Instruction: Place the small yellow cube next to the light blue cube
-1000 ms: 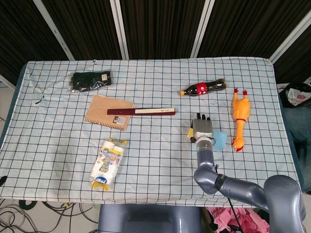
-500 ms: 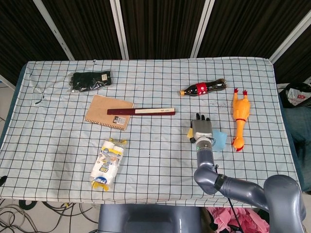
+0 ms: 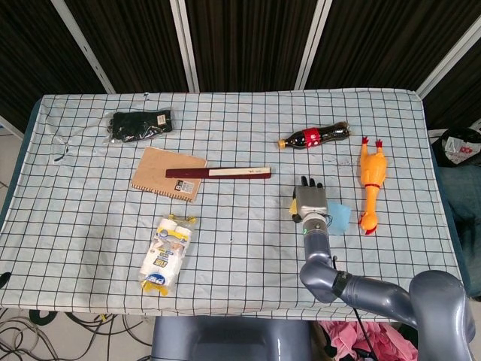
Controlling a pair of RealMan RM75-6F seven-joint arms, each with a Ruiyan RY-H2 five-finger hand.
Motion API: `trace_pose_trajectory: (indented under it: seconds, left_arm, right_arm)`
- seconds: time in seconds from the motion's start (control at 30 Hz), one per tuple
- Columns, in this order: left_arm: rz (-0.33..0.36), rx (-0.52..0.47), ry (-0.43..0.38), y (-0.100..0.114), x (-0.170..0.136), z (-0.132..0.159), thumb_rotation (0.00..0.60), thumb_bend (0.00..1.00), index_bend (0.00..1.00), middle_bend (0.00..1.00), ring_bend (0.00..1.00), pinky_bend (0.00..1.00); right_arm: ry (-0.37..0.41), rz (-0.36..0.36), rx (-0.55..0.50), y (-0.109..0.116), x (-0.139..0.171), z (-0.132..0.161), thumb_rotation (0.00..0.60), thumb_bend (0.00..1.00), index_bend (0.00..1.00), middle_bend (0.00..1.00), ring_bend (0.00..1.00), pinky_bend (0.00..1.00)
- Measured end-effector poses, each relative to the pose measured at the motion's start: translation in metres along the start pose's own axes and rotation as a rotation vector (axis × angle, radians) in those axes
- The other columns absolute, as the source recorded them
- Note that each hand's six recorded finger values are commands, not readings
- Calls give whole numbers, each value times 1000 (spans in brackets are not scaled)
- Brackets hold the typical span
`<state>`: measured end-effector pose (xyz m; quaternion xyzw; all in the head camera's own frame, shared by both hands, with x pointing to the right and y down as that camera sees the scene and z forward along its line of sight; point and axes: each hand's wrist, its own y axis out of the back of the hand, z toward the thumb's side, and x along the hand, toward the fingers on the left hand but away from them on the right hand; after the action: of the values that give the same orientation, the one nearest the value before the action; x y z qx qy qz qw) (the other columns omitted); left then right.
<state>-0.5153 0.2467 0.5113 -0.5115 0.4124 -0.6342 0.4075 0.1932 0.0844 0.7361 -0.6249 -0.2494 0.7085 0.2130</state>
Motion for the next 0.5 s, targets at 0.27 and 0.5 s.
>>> trace_pose_trajectory:
  seconds: [0.27, 0.5]
  left_arm:
    - [-1, 0, 0, 0, 0, 0, 600, 38, 201, 64, 0, 0]
    - [-1, 2, 0, 0, 0, 0, 600, 38, 201, 64, 0, 0]
  right_arm:
    - [-2, 0, 5, 0, 2, 0, 600, 239, 351, 0, 0, 90]
    - [7, -2, -3, 1, 2, 3, 600, 238, 322, 0, 0, 90]
